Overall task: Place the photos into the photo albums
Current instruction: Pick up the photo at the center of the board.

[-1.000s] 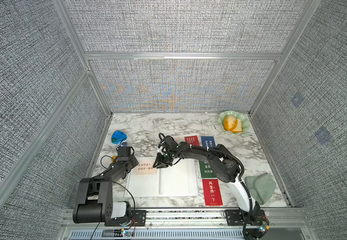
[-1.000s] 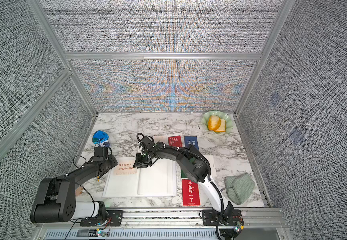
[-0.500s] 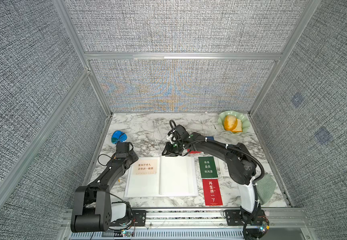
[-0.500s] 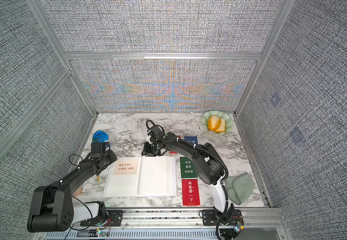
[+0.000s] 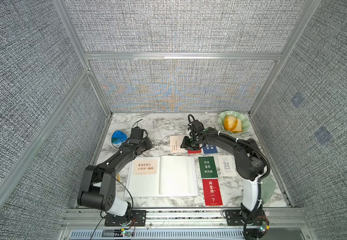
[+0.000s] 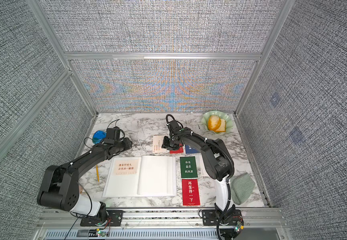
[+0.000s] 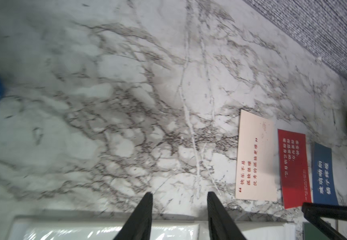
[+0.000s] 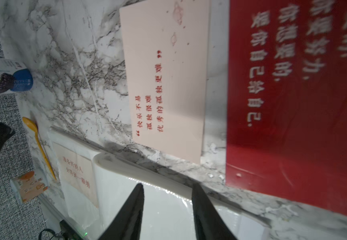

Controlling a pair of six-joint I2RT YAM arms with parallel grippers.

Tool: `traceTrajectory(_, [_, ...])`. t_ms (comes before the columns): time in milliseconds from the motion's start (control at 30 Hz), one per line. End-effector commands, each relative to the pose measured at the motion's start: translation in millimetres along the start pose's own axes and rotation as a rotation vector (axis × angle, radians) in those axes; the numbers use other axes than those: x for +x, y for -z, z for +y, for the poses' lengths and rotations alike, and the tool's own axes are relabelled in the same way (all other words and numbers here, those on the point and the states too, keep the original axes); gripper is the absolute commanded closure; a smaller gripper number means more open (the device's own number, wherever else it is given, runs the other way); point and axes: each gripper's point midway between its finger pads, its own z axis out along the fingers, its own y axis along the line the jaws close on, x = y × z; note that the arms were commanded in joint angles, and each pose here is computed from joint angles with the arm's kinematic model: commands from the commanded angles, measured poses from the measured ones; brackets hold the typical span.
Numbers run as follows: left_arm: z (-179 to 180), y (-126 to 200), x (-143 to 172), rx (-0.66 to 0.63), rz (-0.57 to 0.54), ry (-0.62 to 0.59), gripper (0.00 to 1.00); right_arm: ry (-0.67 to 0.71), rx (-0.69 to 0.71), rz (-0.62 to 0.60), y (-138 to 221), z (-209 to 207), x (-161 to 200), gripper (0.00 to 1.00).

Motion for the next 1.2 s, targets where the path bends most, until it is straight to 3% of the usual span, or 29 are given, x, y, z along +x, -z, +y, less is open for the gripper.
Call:
traceTrajectory(0, [-31, -20, -4, 0.071, 0.033, -0.052, 0.55, 0.011, 0.072, 0.004, -4, -14, -1, 0.5])
traceTrajectory(200, [-68, -63, 2, 0.113, 0.116, -0.094, 0.59, 0.026, 0.145, -0.008, -8, -20, -17, 0.42])
traceTrajectory(433, [-79, -98, 21, 0.098, 0.194, -0.105, 0.64, 0.025, 0.192, 0.018, -24, -24, -27, 0.42])
traceTrajectory(700, [-77, -116, 31, 0.088, 0.234, -0.101, 0.65, 0.041, 0.231, 0.021, -35, -15, -28, 0.42])
traceTrajectory(1167, [-81, -126, 51, 0.135, 0.298, -0.083, 0.79, 0.054, 0.31, 0.041, -50, -10, -18, 0.44])
